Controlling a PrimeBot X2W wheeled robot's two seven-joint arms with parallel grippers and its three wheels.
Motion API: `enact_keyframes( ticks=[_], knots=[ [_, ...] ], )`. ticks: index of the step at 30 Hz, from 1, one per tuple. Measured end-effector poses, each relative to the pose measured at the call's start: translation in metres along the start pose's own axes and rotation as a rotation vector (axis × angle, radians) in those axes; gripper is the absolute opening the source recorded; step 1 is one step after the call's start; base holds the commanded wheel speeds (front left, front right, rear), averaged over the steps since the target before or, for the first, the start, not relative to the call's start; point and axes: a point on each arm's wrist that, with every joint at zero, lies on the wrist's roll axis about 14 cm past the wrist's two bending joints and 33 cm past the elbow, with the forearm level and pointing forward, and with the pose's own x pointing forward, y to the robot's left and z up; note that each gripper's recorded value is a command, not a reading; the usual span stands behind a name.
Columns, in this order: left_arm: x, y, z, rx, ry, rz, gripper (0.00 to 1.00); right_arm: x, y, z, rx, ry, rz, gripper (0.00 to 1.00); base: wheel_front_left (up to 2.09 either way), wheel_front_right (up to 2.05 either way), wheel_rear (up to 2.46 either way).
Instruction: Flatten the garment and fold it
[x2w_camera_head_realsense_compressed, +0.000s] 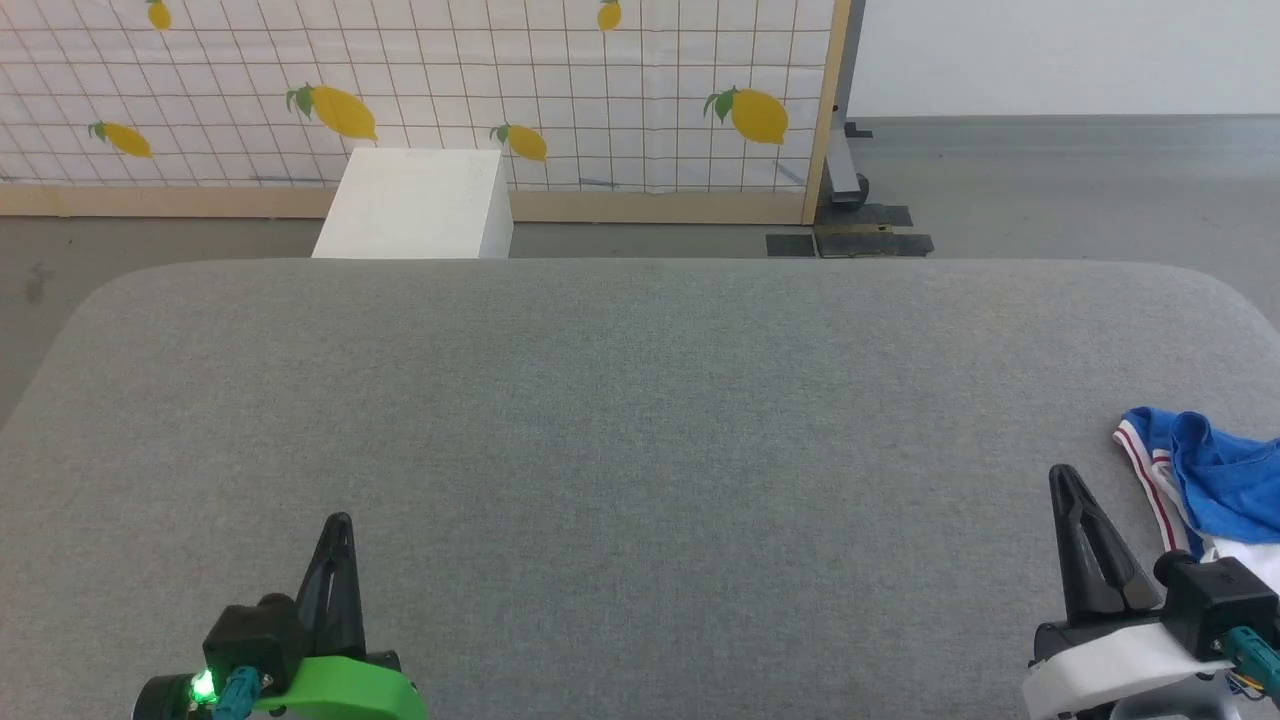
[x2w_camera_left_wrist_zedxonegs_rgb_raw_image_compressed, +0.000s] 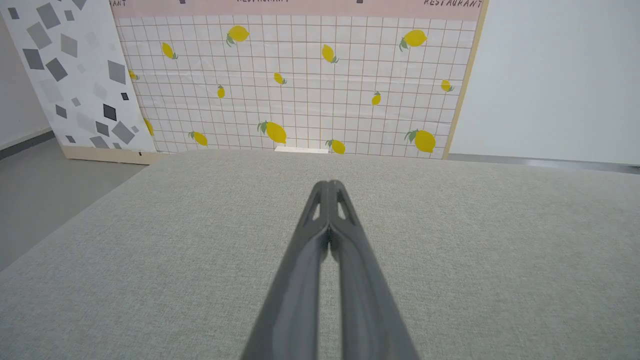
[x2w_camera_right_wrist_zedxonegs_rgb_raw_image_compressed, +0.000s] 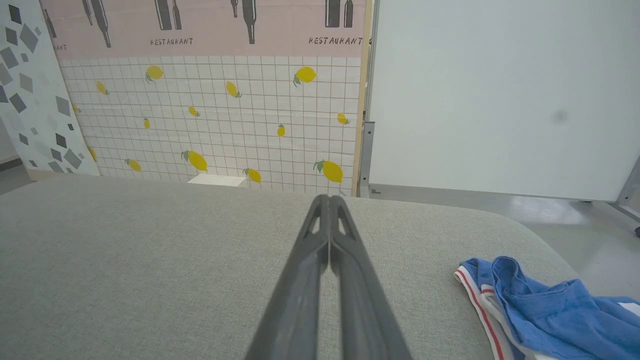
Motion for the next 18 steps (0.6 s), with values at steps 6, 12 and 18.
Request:
enact_keyframes(
  ticks=[6,12,18],
  knots=[
    [0.0006,-0.0006,-0.0017,0.002,0.014,-0.001,0.0,0.0005,0.0011,-0.0017,-0.002,0.01,0.003,0.0,0.0,0.0,0.0],
    [0.0013,-0.0017,-0.0026,0.004,0.022,-0.005,0.0,0.001,0.0023,-0.0032,-0.001,0.02,0.006,0.0,0.0,0.0,0.0],
    [0.002,-0.0028,-0.0032,0.007,0.031,-0.008,0.0,0.0013,0.0035,-0.0049,-0.001,0.03,0.009,0.0,0.0,0.0,0.0]
  ],
)
